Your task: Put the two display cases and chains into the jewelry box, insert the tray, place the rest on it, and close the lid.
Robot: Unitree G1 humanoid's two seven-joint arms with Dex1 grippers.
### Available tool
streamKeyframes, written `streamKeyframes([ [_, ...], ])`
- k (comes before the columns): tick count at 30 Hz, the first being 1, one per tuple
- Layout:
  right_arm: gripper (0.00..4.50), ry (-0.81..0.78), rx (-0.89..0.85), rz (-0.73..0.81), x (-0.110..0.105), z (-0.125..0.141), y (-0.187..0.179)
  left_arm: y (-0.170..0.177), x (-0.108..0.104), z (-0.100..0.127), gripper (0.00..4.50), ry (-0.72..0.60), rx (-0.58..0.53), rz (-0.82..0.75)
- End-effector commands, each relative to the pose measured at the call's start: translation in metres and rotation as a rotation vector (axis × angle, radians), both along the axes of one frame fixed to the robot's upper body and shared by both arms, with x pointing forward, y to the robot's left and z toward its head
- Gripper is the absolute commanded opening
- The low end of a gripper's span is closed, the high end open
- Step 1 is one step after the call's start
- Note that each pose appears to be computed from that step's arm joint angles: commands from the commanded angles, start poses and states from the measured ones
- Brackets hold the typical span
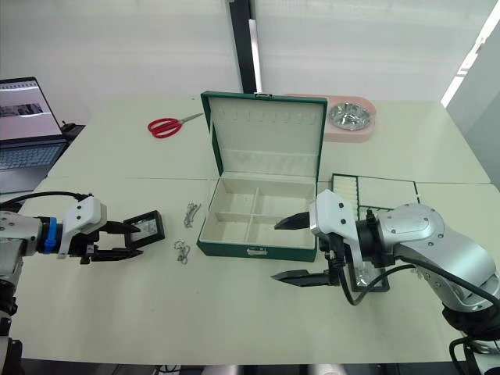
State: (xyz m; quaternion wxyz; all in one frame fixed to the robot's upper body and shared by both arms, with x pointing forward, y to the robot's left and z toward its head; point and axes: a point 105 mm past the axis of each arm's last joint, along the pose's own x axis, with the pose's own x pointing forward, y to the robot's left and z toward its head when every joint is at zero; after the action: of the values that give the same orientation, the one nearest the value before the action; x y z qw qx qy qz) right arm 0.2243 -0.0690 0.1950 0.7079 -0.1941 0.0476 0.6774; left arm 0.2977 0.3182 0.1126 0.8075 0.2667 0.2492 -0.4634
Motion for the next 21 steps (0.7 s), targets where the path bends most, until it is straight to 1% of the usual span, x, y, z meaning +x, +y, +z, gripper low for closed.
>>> streamKeyframes([
  [1, 4.5, -0.049, 0.009, 0.028, -0.005, 0.008, 0.005, 0.0, 0.005, 0.004, 2.95, -0.032, 0.016, 0.001],
  [9, 4.5, -0.039, 0.015, 0.033, -0.009, 0.007, 0.006, -0.006, 0.009, 0.0, 2.95, -0.057, 0.004, -0.018],
  [12, 4.5, -0.032, 0.026, 0.029, -0.009, 0.008, 0.006, -0.006, 0.011, -0.003, 2.38, -0.067, 0.007, -0.014],
  [13, 4.5, -0.031, 0.028, 0.028, -0.009, 0.008, 0.006, -0.005, 0.012, -0.005, 1.99, -0.067, 0.012, -0.009],
  [14, 4.5, -0.031, 0.029, 0.027, -0.009, 0.009, 0.006, -0.004, 0.012, -0.006, 1.75, -0.066, 0.015, -0.005],
  [16, 4.5, -0.033, 0.03, 0.027, -0.009, 0.009, 0.006, -0.002, 0.012, -0.009, 1.08, -0.063, 0.021, 0.002],
  [19, 4.5, -0.035, 0.033, 0.026, -0.009, 0.01, 0.006, -0.001, 0.013, -0.011, 0.22, -0.067, 0.021, 0.009],
  [20, 4.5, -0.036, 0.034, 0.026, -0.009, 0.011, 0.006, -0.001, 0.013, -0.01, 0.04, -0.072, 0.018, 0.01],
  [21, 4.5, -0.037, 0.035, 0.025, -0.009, 0.011, 0.006, -0.001, 0.015, -0.008, 0.04, -0.08, 0.013, 0.014],
])
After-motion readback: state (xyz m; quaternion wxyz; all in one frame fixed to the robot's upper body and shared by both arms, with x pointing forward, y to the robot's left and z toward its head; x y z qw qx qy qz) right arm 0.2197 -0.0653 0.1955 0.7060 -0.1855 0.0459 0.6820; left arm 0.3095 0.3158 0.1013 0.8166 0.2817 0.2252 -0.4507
